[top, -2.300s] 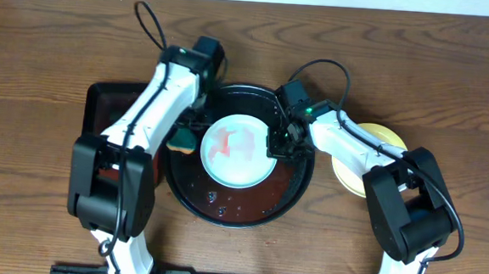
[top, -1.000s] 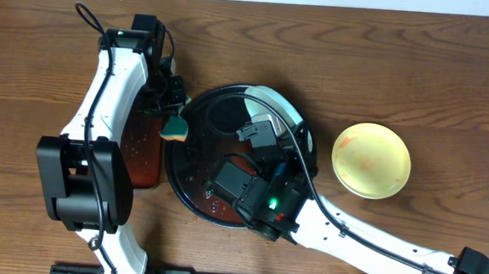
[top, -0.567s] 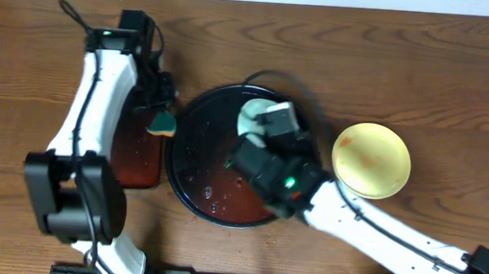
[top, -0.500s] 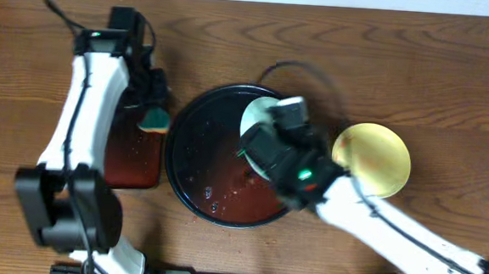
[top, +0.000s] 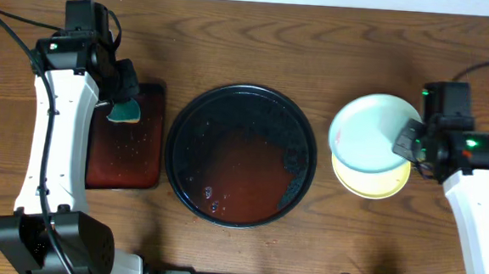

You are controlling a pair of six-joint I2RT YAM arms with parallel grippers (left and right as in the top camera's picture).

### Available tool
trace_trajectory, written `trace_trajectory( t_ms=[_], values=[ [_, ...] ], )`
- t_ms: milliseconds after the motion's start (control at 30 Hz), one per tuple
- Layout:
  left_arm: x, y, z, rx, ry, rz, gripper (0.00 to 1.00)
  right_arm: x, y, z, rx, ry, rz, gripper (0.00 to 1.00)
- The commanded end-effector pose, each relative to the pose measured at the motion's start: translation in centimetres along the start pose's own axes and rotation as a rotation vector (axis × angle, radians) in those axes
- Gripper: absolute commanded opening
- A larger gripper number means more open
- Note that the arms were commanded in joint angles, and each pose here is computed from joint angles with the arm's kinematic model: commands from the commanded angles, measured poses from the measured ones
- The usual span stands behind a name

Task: Clean dirty plates on tray and stack at the side
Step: 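Place the pale green plate on the yellow plate stack, right gripper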

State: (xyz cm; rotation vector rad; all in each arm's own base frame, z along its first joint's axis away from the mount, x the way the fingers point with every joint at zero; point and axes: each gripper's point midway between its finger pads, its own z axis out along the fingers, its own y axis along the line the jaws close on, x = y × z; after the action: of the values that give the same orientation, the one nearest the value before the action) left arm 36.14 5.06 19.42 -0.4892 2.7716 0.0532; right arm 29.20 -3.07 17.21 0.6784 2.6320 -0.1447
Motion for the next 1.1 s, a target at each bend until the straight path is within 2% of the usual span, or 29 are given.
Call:
trace_trajectory(
  t_ms=[0, 133, 267, 400, 533, 600, 767, 867, 1067],
  values=[
    [0.2, 0.6, 0.5, -0.023, 0.008, -0.025, 0.07, 2.3, -2.5, 2.9, 0.023, 0.116, 0.054, 0.01],
    [0.2, 0.5, 0.5, -0.023, 0.005, -0.025, 0.08, 4.2, -3.9, 5.8, 0.048, 0.154, 0.081, 0.01],
    [0.1, 0.5, 0.5, -0.022, 0.005, -0.025, 0.07, 5.1, -2.7, 7.8, -0.027, 0.148, 0.033, 0.03],
    [0.2, 0.5, 0.5, -0.022, 0.006, -0.025, 0.07, 5.4, -2.6, 8.1, -0.035, 0.151, 0.032, 0.36],
    [0.2, 0.5, 0.5, -0.022, 0.006, -0.025, 0.07, 4.5, 0.3, 6.8, -0.189, 0.152, -0.056, 0.53],
    [0.2, 0.5, 0.5, -0.022, 0.007, -0.025, 0.08, 3.6, 2.7, 5.4, -0.306, 0.137, -0.124, 0.60],
    [0.9, 0.8, 1.2, -0.030, 0.032, -0.026, 0.07, 3.0, 9.0, 1.7, -0.538, 0.084, -0.290, 0.70],
    [1.5, 1.5, 2.0, -0.040, 0.055, -0.040, 0.07, 3.8, 11.9, 0.6, -0.584, 0.047, -0.386, 0.77],
    [2.4, 2.8, 4.5, -0.052, 0.077, -0.017, 0.07, 5.1, 15.0, 0.2, -0.505, -0.031, -0.466, 0.85]
  ],
)
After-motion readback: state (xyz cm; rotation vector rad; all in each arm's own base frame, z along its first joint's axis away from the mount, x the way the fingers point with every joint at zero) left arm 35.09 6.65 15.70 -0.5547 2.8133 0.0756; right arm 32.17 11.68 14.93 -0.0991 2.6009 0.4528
